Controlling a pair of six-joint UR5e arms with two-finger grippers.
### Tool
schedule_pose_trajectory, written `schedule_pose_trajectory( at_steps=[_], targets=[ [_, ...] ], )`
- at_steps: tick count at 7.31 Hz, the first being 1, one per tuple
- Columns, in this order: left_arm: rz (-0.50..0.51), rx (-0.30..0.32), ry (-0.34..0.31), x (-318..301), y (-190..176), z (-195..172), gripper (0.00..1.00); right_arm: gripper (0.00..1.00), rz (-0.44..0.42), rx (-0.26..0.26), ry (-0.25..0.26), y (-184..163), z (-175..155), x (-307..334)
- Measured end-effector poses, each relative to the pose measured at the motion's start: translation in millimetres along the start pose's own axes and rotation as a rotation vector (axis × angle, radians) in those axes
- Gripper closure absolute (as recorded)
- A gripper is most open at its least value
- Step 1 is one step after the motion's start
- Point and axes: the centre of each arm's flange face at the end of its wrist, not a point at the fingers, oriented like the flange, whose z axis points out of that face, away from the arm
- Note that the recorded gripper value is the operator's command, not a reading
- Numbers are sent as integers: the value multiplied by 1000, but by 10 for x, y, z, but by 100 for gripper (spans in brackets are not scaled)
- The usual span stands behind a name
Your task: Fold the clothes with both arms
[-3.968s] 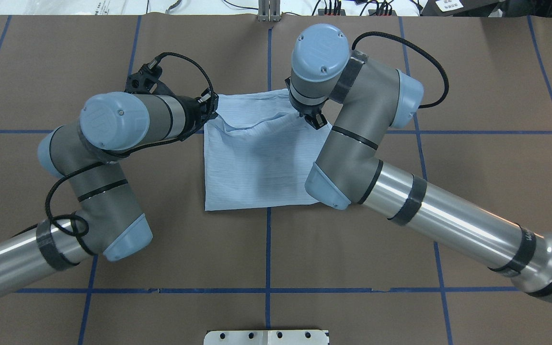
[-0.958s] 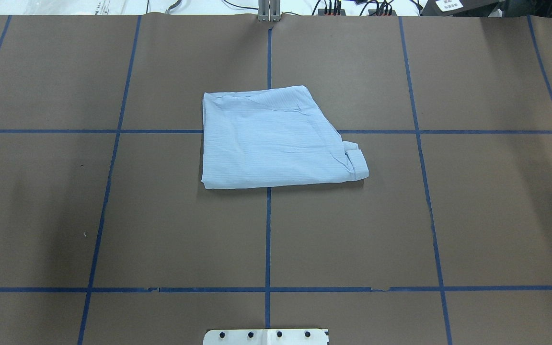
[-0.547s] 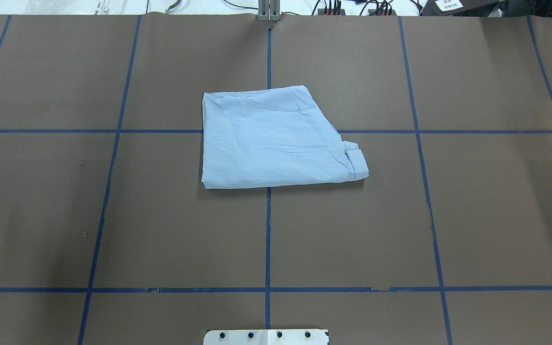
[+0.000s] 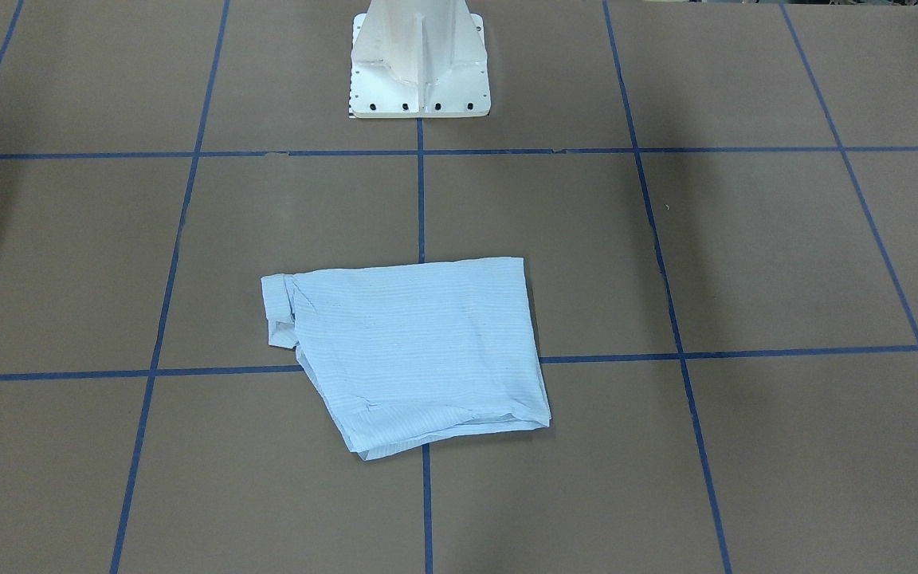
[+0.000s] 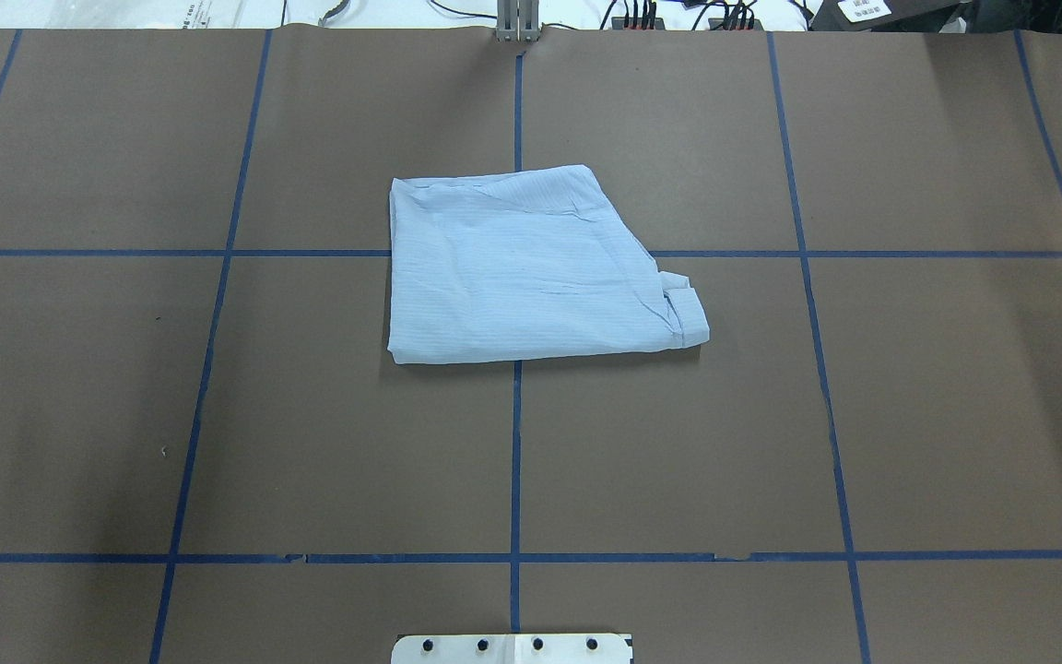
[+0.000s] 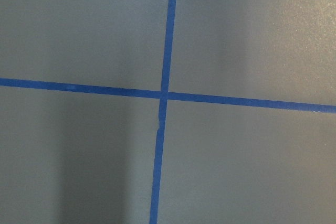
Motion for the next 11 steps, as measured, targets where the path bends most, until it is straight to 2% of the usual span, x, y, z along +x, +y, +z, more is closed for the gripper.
schedule_pose_trajectory(
  at_steps=[1,3,5,7,9,11],
  targets=[
    [-4,-4,8,20,-2,-10,0,0,-4,6,-4,42,-65,-55],
    [-9,-11,10,24,54,-8,0,0,-16,17,-23,366,-197,-203],
    [-35,-35,3,-32,279,33,0,0,-28,4,-22,576,-175,-269],
    [-45,-44,2,-25,358,21,0,0,-58,-41,7,544,-20,-422],
    [-65,-68,-6,-20,306,28,0,0,-41,-91,26,429,-7,-527],
    [-77,-86,-18,82,235,-63,0,0,-36,-101,37,349,-28,-559]
  ],
)
